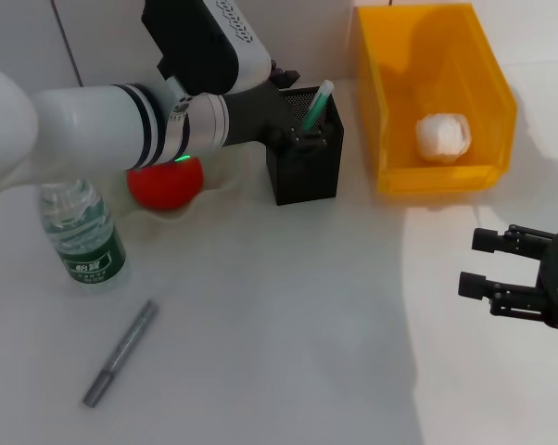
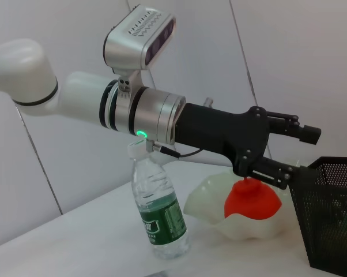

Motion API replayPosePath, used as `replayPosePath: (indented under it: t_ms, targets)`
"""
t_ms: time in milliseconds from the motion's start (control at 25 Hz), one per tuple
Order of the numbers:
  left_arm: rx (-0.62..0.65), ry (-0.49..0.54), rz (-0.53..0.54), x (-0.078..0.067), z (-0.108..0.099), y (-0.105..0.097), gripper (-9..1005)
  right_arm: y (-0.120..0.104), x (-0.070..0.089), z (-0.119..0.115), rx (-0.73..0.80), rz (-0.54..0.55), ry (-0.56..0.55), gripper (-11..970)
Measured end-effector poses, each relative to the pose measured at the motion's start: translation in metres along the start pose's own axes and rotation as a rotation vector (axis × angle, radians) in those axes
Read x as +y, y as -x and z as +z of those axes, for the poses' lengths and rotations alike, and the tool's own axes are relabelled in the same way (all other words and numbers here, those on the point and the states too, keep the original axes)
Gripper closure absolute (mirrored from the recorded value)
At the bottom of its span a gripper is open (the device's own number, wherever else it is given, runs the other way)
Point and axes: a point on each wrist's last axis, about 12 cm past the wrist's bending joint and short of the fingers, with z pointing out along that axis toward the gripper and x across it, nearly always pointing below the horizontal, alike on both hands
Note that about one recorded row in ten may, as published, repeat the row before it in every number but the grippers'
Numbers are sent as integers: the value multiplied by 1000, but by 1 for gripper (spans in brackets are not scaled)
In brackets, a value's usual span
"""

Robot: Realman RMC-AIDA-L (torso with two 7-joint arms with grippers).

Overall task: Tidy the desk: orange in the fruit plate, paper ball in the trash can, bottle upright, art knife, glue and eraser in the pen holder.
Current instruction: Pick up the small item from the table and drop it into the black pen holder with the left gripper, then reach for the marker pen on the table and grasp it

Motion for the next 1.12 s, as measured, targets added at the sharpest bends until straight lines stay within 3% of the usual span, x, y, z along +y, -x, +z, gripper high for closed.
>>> replayPosePath:
  t_ms: [120, 200, 320, 360, 440, 480, 600, 640, 920, 1120]
  targets:
    - [-58, -32, -2, -8, -14, 10, 212, 0, 0, -1, -1, 0, -3, 223]
    - [-76, -60, -6, -12, -22, 13, 211, 1, 0, -1, -2, 1, -5, 223]
    - [-133, -160, -59, -22, -58, 21, 210, 4, -3, -6, -6, 1, -14, 224]
    - [-133, -160, -59, -22, -58, 21, 210, 4, -3, -6, -6, 1, -14, 224]
    - [-136, -211, -129, -35, -83, 20, 209, 8, -4, -6, -4, -5, -16, 224]
    - [-136, -211, -129, -35, -83, 20, 209, 8, -4, -6, -4, -5, -16, 225]
    - [-68, -218, -221, -46, -105, 16, 208, 11, -6, -6, -1, -17, -19, 225]
    - [18, -201, -263, -51, -114, 10, 209, 13, -7, -6, 0, -24, -21, 225]
    - [209, -185, -343, -63, -122, 0, 213, 17, -11, -8, -3, -34, -41, 226]
    - [331, -172, -473, -61, -125, 4, 213, 16, -15, -16, -10, -30, -86, 227]
